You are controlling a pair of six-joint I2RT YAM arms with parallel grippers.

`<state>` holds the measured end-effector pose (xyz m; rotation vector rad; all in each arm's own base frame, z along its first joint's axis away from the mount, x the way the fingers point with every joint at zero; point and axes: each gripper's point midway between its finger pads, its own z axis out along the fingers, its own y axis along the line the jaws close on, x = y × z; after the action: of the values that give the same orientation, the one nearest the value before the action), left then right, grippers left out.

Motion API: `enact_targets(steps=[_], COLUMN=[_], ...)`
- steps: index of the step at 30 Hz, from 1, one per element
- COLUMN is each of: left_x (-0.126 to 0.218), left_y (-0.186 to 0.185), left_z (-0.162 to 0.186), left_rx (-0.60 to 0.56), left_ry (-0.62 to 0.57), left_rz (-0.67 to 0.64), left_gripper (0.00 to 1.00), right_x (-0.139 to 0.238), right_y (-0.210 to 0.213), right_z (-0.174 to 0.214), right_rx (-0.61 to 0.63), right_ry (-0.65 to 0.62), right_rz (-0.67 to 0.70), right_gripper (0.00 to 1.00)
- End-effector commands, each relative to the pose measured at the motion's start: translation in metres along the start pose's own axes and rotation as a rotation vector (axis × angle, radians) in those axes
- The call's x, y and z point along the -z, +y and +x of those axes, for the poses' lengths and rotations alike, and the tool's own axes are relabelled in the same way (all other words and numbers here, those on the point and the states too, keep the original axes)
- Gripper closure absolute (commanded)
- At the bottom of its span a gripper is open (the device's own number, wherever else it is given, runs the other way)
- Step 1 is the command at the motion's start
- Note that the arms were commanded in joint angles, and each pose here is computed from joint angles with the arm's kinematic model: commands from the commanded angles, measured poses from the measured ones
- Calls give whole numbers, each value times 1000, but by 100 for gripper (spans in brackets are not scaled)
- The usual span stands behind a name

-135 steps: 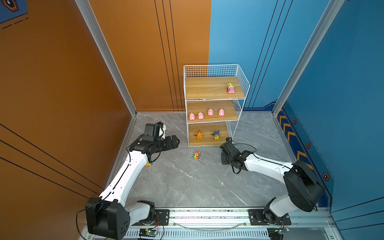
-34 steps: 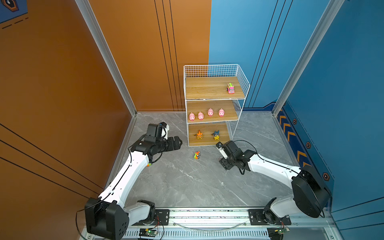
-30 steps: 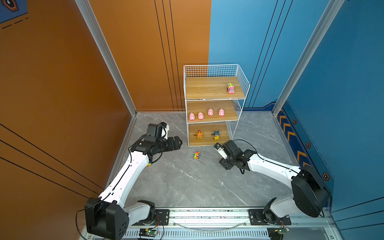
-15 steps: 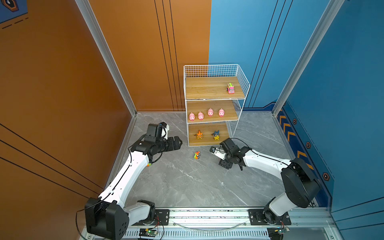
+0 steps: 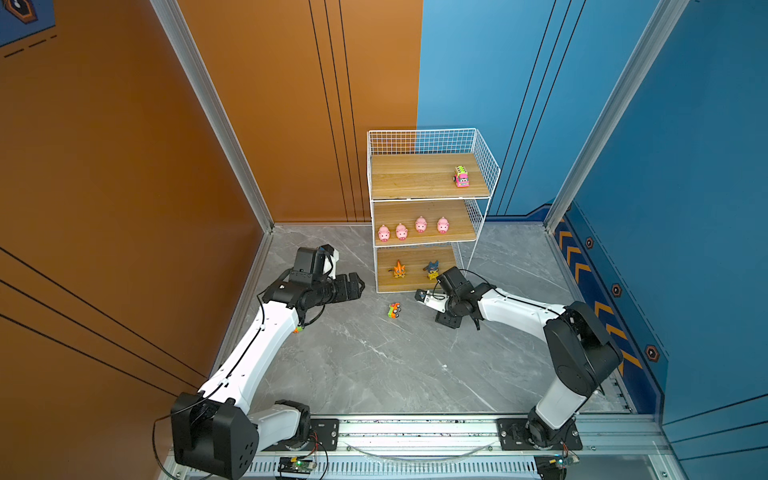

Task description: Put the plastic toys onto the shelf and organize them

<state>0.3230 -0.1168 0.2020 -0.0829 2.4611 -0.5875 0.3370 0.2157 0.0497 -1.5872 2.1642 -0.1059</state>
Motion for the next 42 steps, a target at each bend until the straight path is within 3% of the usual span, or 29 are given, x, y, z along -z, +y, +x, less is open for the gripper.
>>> enact_targets(steps=[1,6,15,19,37,42], left_x=[-5,-6,-9,-9,-7,-7], left_y=[3,4,4,5,4,4], left_z=[4,3,4,3,3,3], left_rx=[-6,1,9,11,11,11], left_ry=[19,22,32,32,29,30], left_rz=[6,7,10,10,14,13], left_gripper=[6,7,6,6,7,7], right_x=[-1,-2,11,9,9,11], right_y=[6,7,5,5,2,2], right_z=[-1,3,12,15,14,8], right_rx=[17,16,17,25,21,-9], right_ry=[2,17,33,47,56,42], right_rz=[-51,-61,-81,-84,-78,-78], right_gripper=[43,47,35,35,66,69])
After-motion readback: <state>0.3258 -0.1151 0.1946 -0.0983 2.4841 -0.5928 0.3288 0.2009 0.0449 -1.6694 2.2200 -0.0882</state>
